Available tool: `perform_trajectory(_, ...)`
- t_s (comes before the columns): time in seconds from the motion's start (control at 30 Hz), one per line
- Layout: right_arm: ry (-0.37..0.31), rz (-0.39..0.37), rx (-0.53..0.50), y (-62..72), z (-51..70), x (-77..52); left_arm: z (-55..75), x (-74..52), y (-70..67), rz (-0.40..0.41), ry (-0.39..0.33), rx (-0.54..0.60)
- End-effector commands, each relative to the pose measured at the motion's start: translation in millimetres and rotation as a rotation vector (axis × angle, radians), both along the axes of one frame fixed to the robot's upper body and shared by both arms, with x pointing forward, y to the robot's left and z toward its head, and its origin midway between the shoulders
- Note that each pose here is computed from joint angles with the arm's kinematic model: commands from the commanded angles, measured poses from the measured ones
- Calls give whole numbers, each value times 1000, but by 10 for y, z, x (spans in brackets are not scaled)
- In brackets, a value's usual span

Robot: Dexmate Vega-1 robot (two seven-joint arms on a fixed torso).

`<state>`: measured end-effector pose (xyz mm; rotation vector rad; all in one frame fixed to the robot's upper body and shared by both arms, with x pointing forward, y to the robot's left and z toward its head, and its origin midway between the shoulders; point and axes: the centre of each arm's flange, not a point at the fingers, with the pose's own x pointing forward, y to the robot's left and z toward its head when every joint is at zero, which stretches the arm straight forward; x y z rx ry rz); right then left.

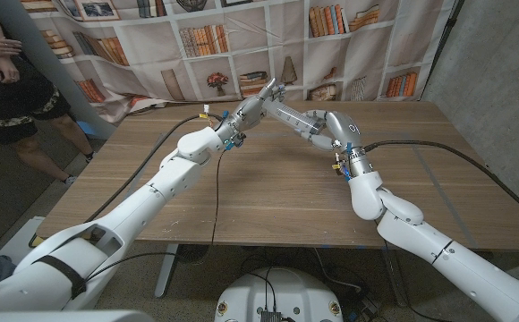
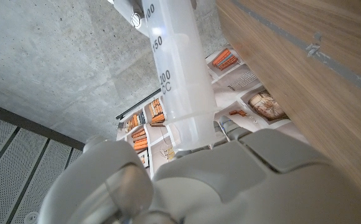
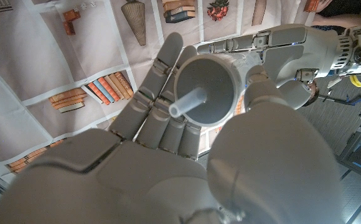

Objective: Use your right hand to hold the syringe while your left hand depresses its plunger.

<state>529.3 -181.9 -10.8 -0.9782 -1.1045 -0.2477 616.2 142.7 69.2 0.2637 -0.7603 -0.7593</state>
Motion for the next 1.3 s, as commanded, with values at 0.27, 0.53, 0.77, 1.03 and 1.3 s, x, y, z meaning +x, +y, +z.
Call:
perform_trajectory(0.27,14,2,30,-108,-42,-61,-32,-5,211,48,2,-20)
perform_trajectory(0.53,31,11,32,-181,-58,-83,-41,-46,348,79,3,-31)
perform_trajectory(0.77,109,96,65,-320,-69,-49,10,-158,492,116,-22,-24)
perform_trajectory(1.03,127,89,43,-409,-48,-99,-67,-209,737,173,-12,-37)
perform_trajectory(1.3,111,82,44,-527,-15,-160,-70,-260,904,198,-39,-83)
